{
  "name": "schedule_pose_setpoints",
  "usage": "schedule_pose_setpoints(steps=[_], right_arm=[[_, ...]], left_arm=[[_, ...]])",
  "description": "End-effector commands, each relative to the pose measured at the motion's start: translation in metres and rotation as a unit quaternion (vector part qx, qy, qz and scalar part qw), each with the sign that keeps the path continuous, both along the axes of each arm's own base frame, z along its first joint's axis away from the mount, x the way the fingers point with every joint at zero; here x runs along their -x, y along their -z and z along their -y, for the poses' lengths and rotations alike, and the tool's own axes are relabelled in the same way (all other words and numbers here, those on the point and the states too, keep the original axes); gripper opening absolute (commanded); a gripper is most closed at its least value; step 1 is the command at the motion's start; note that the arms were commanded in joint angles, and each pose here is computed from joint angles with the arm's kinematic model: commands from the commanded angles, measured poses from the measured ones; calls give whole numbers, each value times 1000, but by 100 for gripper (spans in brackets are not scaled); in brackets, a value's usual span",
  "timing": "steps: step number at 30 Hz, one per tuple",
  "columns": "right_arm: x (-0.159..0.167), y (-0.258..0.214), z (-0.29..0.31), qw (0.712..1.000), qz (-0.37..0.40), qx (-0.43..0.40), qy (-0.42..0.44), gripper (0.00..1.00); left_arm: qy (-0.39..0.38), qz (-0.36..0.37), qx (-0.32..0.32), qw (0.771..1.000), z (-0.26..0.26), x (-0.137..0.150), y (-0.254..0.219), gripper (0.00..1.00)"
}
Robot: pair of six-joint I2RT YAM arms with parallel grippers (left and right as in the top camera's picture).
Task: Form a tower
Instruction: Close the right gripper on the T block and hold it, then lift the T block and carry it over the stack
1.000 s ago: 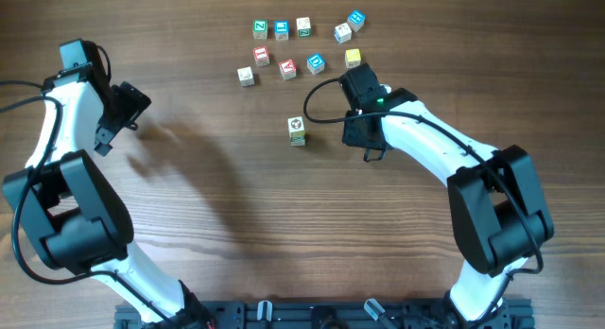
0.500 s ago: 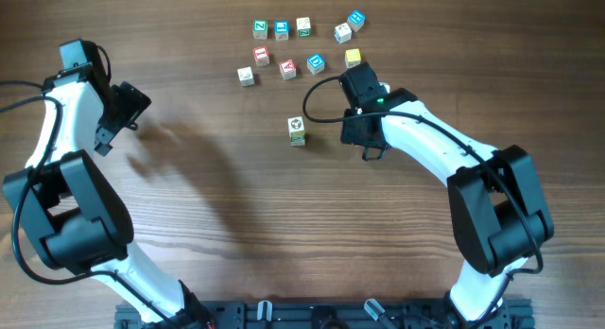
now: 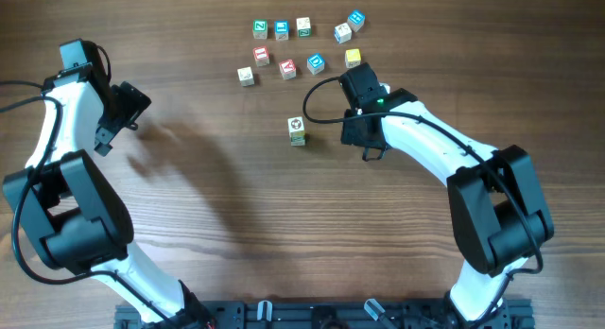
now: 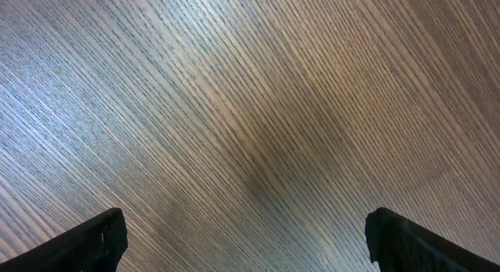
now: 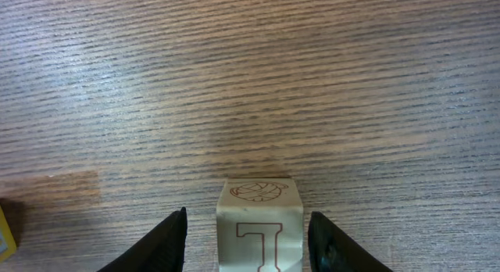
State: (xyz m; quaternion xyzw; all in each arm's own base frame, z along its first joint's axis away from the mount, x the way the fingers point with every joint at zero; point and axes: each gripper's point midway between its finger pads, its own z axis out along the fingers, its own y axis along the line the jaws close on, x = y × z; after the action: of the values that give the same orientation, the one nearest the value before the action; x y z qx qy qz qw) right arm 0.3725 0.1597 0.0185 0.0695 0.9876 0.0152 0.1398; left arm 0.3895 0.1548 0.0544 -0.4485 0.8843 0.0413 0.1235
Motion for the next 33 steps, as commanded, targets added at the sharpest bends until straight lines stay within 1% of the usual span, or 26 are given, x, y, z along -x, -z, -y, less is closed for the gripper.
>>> schedule_pose_setpoints(steps=[1,3,5,6,12,13,14,15,16,18,19,26,31,33], right_arm=[[6,14,3,1000,-18,9,-1,50],[5,14,3,1000,-17,8,-1,45],[4,14,3,1000,-14,10,0,34],[3,14,5,1000,-12,15,1,32],[5,14,8,1000,-16,23,-11,33],[6,14,8,1000,-17,24,-11,34],[7,15,8,999,-20,23,-11,38],[8,15,8,999,-22,24,-11,38],[9,15,8,999,-23,25,-11,38],[9,15,8,999,-23,25,-11,28],[9,15,8,999,-23,25,-11,27],[7,13,7,999,-20,23,-11,26],[-9,-27,0,999,-1,24,-43,26],[-22,-79,-6,998,30,14,-50,26]], left_arm=[[-4,15,-9,1000,-4,-4,-12,100],[-4,15,-9,1000,-4,-4,-12,100],[-4,15,-9,1000,-4,-4,-12,100],[-4,15,-9,1000,-4,-4,-12,100],[-4,15,-9,1000,-4,-4,-12,100],[-4,15,-9,1000,-4,-4,-12,100],[-4,15,-9,1000,-4,-4,-12,100],[-4,15,-9,1000,-4,-4,-12,100],[-4,15,-9,1000,-4,-4,-12,100],[-4,15,-9,1000,-4,-4,-12,100],[-4,15,-9,1000,-4,-4,-12,100],[-4,15,-9,1000,-4,-4,-12,100],[-4,15,-9,1000,-4,-4,-12,100],[-4,15,-9,1000,-4,-4,-12,100]])
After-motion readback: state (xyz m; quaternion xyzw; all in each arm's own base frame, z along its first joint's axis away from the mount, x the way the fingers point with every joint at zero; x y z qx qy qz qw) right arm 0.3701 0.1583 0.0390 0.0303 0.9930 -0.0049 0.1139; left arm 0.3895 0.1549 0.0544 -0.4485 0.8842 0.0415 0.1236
